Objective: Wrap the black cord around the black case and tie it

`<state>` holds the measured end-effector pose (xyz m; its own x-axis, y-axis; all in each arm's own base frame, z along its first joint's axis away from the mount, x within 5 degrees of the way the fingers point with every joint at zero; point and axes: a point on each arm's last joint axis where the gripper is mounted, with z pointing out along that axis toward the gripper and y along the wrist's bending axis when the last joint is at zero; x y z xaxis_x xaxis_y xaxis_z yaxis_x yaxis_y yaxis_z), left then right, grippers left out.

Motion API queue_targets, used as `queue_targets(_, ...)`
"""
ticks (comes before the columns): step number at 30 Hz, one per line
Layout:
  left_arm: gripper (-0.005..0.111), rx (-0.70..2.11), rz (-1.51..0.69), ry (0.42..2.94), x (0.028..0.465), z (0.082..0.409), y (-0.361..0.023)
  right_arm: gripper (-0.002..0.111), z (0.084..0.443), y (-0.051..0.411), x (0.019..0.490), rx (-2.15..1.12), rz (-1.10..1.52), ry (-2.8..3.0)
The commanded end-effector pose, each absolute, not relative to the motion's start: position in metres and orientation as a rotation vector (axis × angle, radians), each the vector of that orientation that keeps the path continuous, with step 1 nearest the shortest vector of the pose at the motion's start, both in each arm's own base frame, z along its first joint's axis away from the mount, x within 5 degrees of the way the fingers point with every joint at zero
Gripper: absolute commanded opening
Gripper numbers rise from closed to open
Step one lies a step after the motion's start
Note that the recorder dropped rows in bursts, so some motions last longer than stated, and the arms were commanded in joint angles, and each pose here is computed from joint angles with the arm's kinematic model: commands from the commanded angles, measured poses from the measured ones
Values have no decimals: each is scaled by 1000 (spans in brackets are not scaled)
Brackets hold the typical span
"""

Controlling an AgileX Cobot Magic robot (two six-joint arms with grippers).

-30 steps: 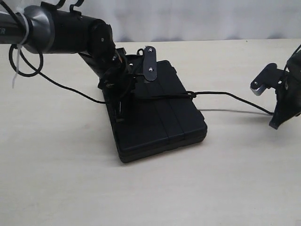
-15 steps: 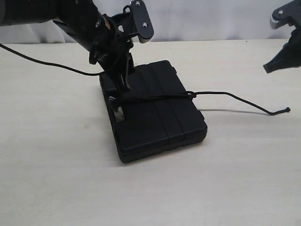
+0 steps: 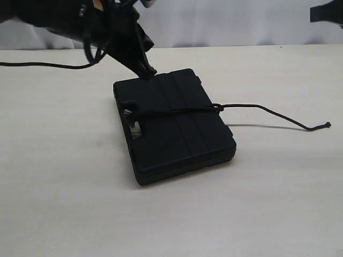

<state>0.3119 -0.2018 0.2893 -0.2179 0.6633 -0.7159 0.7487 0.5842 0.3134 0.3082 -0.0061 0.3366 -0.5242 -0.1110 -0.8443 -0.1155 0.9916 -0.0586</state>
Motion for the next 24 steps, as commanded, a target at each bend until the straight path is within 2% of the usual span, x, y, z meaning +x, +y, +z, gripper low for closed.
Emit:
queue_targets(1, 0, 962, -138, 1796, 286, 322, -182, 4, 353, -4, 296, -140, 47, 2070)
queue_targets(8, 0, 811, -130, 1591, 232, 356, -145, 4, 383, 4, 269, -136, 132, 1966)
queue_targets(17, 0, 623, -182, 1393, 166, 382, -101, 4, 426, 16, 213, -213, 206, 1807)
queue_targets(24, 0, 522, -226, 1316, 132, 380, -77, 4, 441, 18, 155, -156, 221, 1623)
